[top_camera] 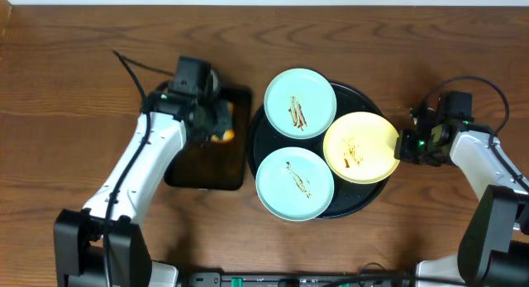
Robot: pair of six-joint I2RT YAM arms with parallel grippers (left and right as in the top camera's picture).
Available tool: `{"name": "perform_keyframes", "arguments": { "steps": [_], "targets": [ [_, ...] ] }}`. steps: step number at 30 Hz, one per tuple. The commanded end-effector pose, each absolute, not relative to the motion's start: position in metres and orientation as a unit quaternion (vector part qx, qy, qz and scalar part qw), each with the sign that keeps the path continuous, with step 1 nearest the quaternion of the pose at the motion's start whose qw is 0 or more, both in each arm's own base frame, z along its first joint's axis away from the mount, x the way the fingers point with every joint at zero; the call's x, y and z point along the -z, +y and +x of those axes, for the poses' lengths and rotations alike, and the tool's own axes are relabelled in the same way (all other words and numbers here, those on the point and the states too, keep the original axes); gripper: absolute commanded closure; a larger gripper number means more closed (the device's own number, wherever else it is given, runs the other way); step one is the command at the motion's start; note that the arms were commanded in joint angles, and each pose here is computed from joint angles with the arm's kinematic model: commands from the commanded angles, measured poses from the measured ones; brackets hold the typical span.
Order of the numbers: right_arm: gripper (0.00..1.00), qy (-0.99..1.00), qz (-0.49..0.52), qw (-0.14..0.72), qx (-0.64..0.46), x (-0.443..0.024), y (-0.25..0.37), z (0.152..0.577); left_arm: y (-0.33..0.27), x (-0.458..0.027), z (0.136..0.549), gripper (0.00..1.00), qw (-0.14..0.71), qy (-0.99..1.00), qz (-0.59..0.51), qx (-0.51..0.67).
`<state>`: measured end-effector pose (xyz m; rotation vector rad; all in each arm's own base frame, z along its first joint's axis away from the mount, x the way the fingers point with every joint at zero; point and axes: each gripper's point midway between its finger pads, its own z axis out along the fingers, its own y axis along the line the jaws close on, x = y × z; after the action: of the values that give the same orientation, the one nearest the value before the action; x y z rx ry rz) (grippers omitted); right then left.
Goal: Clean dirty plates on tray and stack at the side
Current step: 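Wipe the yellow plate with the sponge held in the left gripper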
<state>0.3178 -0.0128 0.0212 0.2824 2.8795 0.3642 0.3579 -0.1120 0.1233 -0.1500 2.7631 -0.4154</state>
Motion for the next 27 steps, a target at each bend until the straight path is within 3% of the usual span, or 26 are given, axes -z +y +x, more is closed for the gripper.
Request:
{"name": "perform_keyframes", "arguments": {
  "steps": [1,10,18,27],
  "targets": [
    [0.99,0.986,0.091,0.099,-0.098,-0.014,-0.017,0.314,-0.152,-0.155,0.362,0.93,0.194,0.957,0.005,0.218],
    [0.99,0.987,0.088,0.099,-0.093,-0.014,-0.016,0.314,-0.269,-0.167,0.343,0.93,0.222,0.917,0.147,0.296],
    [0.99,0.987,0.093,0.092,-0.094,-0.013,-0.016,0.310,-0.354,-0.128,0.329,0.93,0.183,0.898,0.166,0.365],
    [0.99,0.987,0.093,0.092,-0.094,-0.013,-0.016,0.310,-0.407,-0.094,0.301,0.93,0.138,0.880,0.197,0.409]
  ]
}}
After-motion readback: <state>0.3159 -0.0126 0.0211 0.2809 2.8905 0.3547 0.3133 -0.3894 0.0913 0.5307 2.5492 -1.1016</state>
